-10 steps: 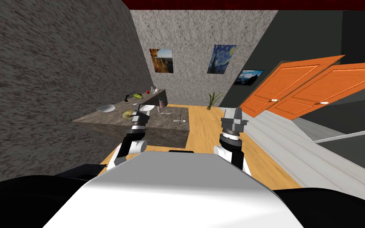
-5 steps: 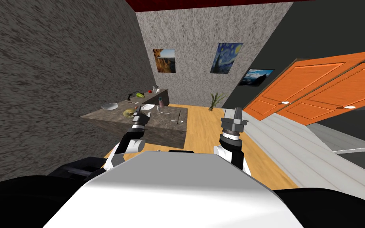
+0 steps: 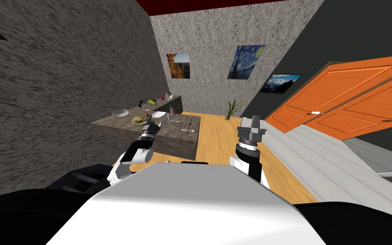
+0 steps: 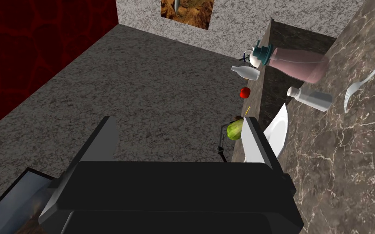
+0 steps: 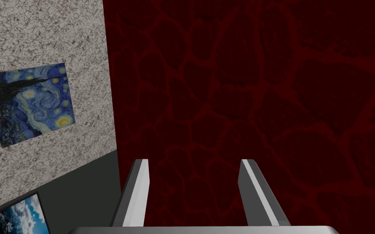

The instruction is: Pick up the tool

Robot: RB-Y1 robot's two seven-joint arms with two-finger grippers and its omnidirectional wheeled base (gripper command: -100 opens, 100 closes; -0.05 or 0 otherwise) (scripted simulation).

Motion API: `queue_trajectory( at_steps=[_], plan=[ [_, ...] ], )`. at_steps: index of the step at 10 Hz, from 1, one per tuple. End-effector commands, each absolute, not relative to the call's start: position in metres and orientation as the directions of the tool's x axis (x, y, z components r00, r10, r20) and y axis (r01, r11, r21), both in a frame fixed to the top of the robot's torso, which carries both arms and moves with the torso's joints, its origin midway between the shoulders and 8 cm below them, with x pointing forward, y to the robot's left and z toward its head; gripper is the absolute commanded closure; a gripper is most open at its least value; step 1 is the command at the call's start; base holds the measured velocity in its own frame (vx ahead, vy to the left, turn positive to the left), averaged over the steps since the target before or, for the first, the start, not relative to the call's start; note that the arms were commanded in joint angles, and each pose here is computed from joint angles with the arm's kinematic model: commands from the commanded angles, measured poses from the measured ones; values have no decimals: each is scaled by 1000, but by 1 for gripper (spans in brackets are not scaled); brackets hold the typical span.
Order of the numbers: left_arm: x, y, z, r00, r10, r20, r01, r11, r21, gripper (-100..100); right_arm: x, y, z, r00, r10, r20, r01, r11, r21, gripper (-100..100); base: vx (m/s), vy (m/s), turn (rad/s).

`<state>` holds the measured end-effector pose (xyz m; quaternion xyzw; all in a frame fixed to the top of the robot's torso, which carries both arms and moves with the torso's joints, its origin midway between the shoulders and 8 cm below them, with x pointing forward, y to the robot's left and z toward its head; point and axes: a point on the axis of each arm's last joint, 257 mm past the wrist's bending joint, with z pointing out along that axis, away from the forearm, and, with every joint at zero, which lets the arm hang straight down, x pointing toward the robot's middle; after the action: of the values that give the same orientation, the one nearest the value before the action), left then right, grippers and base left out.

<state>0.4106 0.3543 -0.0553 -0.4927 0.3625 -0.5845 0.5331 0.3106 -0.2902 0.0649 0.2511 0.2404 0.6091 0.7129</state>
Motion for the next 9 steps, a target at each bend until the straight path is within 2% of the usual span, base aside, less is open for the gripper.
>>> queue_trajectory(
  at_steps=[1, 7, 9],
  plan=[
    [413, 366, -66, 63, -971, 232, 221, -214, -952, -100, 311, -290, 65, 143, 989, -37, -748, 132, 651, 0, 28, -141, 105],
    [415, 397, -102, 122, -926, 356, 87, -348, -934, -100, 311, -290, 65, 142, 989, -37, -748, 132, 651, 0, 22, -155, 75],
    [415, 398, -110, 137, -924, 357, 57, -352, -934, -100, 311, -290, 65, 142, 989, -37, -748, 132, 651, 0, 26, -88, 20]
  ],
)
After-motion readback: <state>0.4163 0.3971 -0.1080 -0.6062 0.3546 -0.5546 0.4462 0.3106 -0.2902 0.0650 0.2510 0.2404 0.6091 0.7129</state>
